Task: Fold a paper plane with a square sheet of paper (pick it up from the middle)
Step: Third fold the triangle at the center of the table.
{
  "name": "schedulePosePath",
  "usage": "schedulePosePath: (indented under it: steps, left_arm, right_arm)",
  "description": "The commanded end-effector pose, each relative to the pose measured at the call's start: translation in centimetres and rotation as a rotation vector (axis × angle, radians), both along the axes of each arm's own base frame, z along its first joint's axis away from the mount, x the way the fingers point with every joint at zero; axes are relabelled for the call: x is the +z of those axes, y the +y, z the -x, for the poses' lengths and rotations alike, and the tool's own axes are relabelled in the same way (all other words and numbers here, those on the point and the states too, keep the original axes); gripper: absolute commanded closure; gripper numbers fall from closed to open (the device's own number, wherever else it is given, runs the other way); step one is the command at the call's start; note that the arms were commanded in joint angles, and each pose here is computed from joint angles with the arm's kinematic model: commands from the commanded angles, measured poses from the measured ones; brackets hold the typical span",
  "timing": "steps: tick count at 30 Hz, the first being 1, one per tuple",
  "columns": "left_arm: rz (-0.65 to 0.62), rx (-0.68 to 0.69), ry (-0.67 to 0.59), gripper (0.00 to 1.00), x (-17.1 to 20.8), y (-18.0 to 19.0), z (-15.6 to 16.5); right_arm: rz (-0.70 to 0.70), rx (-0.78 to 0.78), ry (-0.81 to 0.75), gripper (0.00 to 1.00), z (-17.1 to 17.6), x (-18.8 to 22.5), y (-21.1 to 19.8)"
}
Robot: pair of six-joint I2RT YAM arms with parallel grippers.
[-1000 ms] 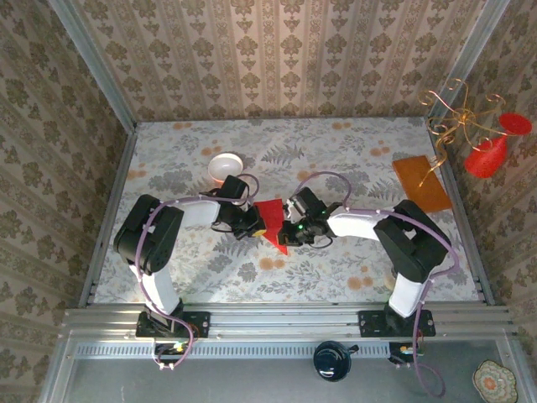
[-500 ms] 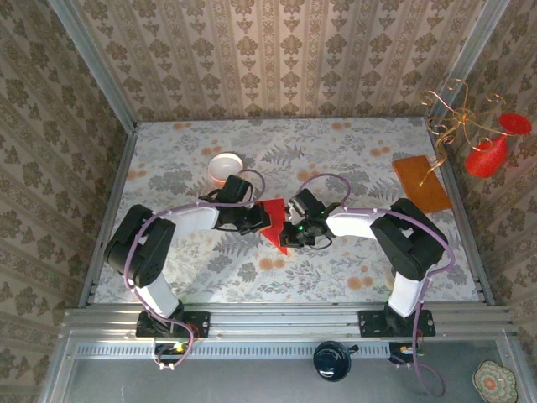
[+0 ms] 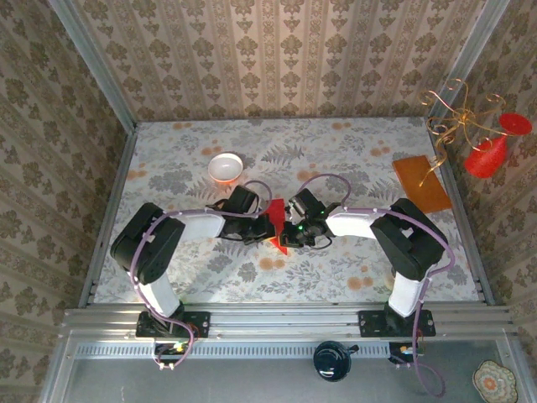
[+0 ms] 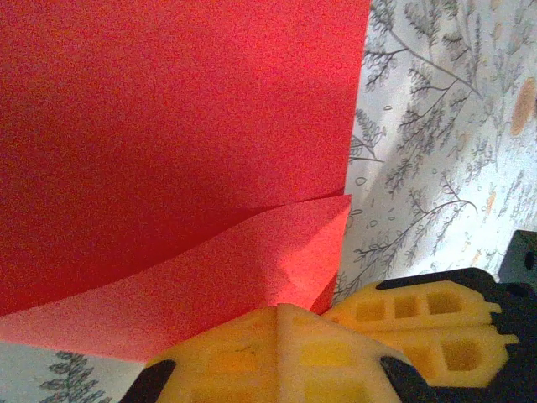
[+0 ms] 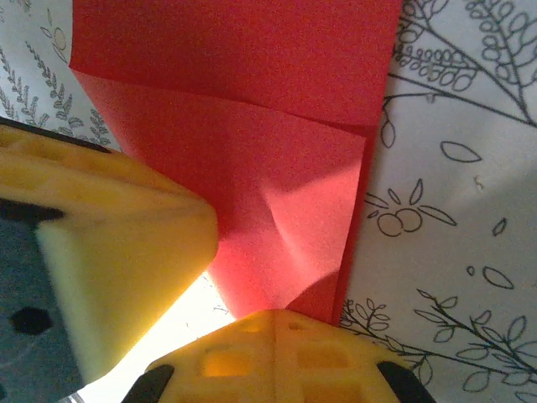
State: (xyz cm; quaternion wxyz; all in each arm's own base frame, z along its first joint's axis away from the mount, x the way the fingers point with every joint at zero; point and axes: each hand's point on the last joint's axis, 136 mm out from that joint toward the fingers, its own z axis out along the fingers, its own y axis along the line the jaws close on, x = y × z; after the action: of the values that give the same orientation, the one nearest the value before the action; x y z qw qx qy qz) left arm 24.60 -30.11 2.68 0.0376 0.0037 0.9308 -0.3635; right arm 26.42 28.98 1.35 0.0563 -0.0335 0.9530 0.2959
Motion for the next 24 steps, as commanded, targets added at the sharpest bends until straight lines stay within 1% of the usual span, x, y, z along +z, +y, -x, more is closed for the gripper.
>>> schedulePosePath:
  steps: [1, 6, 12, 16, 20, 24]
  left_arm:
    - [-0.017, 0.007, 0.026, 0.93, -0.9, 0.1, 0.3]
    - [-0.065, 0.032, 0.029, 0.93, -2.2, 1.2, 0.4]
    - [-0.087, 0.073, 0.011, 0.94, -3.5, 3.6, -0.5]
    - [-0.066, 0.11, -0.031, 0.94, -3.8, 5.6, -1.9]
    - [-0.028, 0.171, -0.054, 0.93, -3.9, 8.1, -3.6]
    - [0.001, 0.218, -0.073, 0.93, -2.9, 10.3, -5.4]
  right_arm:
    - [0.166, -0.036, 0.113, 1.0, 2.2, -3.8, -3.1]
    - [0.209, -0.047, 0.136, 1.0, 2.8, -4.5, -4.0]
    - [0.311, -0.067, 0.185, 1.0, 4.1, -5.9, -6.1]
    - [0.386, -0.078, 0.221, 1.0, 5.1, -7.0, -7.7]
    - [0.4, -0.088, 0.24, 1.0, 5.9, -7.3, -8.3]
    - [0.384, -0.096, 0.242, 1.0, 6.0, -7.2, -8.2]
